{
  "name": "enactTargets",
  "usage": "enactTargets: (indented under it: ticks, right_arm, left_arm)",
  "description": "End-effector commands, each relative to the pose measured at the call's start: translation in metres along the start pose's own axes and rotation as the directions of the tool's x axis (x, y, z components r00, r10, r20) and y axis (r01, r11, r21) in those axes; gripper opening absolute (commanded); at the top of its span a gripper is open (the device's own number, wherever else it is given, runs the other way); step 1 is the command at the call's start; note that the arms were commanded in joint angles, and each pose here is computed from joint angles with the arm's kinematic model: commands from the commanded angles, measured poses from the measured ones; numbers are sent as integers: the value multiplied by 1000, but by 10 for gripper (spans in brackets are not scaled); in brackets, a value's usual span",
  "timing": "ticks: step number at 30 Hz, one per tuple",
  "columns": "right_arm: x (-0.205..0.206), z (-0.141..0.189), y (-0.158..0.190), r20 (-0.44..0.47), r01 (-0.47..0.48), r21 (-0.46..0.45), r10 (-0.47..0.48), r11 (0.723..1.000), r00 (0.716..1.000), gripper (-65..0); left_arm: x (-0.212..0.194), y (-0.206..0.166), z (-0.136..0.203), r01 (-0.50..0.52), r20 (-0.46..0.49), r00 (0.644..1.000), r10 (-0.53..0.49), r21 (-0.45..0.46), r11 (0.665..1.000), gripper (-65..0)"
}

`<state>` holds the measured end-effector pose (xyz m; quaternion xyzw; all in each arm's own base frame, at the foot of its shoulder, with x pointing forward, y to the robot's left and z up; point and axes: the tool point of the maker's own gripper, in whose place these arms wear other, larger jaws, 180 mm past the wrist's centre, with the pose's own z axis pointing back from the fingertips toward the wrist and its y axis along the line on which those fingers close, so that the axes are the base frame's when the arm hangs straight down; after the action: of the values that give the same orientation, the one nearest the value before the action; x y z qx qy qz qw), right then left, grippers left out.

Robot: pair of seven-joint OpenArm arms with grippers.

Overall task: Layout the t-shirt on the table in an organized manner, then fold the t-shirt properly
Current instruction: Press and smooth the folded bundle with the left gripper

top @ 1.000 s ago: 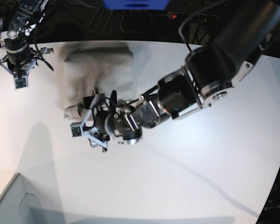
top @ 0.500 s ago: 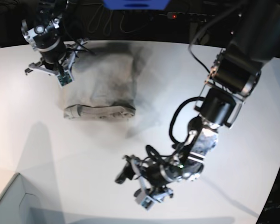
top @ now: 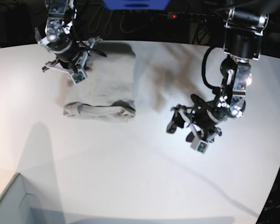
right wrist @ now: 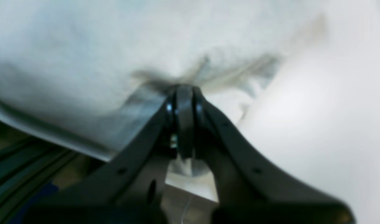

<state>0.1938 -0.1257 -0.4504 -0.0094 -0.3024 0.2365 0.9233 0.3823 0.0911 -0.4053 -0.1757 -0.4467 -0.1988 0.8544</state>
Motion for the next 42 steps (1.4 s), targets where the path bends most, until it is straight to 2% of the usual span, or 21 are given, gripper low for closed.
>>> enactTargets:
  ticks: [1, 5, 7, 12, 15, 22, 29, 37, 40, 42]
  right_arm:
    - [3, 0, 5, 23, 0, 20, 0, 1000, 1000, -650]
    - [-5, -4, 9, 14, 15, 35, -16, 999, 1000, -650]
    - [-5, 1, -2, 18, 22, 3, -22, 1000, 1000, -650]
    - [31, 32, -26, 114, -31, -99, 42, 995, 993, -650]
    - [50, 45, -19, 160, -70, -102, 86, 992, 983, -650]
    - [54, 39, 44, 182, -127, 56, 115, 990, 977, -650]
    - [21, 10, 69, 94, -95, 158, 81, 983, 992, -650]
    - [14, 7, 74, 75, -89, 176, 77, 980, 994, -650]
    - [15, 6, 74, 75, -89, 177, 77, 980, 994, -650]
    - [15, 6, 74, 75, -89, 177, 77, 980, 994, -650]
  left_arm:
    - [18, 2, 3, 9, 57, 998, -10, 3, 1000, -218]
    - [-8, 2, 9, -9, 12, 1000, 9, 4, 1000, -218]
    - [-19, 2, 13, -16, -6, 1000, 16, 5, 1000, -218]
    - [-25, 18, 22, -46, -6, 999, 46, 49, 998, -219]
    - [-27, 28, 32, -71, 10, 997, 71, 82, 994, -219]
    - [-38, 24, 46, -75, 12, 997, 74, 92, 993, -219]
    - [-55, 20, 52, -94, -14, 995, 96, 95, 991, -219]
    - [-58, 8, 56, -87, -16, 996, 89, 77, 993, -219]
    - [-38, -7, 65, -45, 40, 998, 43, 56, 997, -219]
    - [-21, -36, 67, -18, 88, 996, 18, 8, 1000, -220]
